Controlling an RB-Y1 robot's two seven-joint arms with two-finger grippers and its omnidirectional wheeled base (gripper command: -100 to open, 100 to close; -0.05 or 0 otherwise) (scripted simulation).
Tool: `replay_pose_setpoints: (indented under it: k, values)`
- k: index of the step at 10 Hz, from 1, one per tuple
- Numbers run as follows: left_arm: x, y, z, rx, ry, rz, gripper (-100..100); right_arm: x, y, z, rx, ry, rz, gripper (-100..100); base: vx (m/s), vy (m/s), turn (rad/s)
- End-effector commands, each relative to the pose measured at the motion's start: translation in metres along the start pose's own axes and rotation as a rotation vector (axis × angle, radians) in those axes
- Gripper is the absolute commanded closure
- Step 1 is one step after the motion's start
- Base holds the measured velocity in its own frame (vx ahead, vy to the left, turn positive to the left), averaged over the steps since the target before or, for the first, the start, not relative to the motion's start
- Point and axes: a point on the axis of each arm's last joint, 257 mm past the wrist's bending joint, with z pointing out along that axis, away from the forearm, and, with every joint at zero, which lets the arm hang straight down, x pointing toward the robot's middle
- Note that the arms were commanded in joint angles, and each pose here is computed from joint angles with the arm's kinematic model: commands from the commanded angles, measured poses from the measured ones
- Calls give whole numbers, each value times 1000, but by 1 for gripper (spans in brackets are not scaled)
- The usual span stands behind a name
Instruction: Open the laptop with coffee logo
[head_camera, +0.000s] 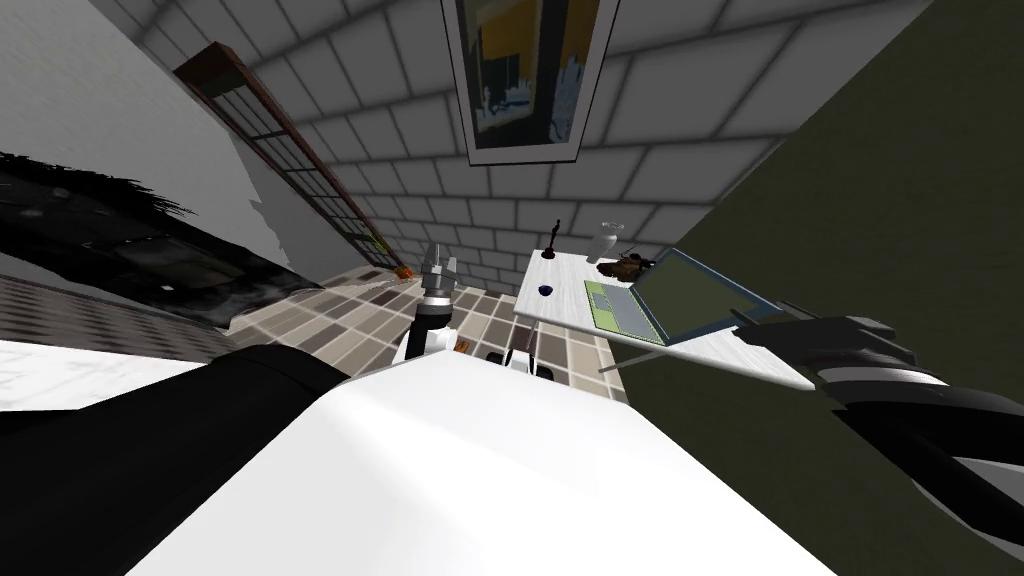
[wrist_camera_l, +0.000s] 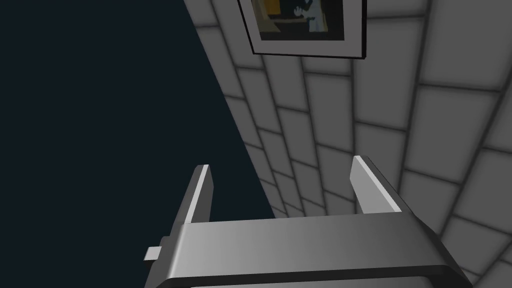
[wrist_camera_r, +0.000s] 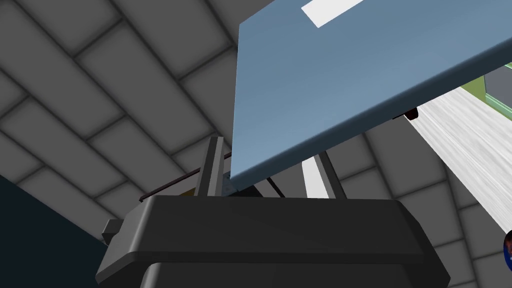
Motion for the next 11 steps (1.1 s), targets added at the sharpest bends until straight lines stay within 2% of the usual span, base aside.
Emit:
replay_pose_setpoints:
  k: [1,2,3,4,11]
  values:
    - [0,0,0,0,0,0,0,-21,21,-3,-43,-51,-1,100,94,-23,-215]
    - [0,0,0,0,0,0,0,-30,27,-4,-56,-72,-2,100,98,-20,-220]
    - [0,0,0,0,0,0,0,-29,19,-3,-36,-65,-4,100,45,0,-47]
    - [0,0,0,0,0,0,0,-33,27,-5,-38,-67,-85,100,18,35,39]
    - [0,0,0,0,0,0,0,-44,49,-12,-30,-62,-358,100,16,62,38]
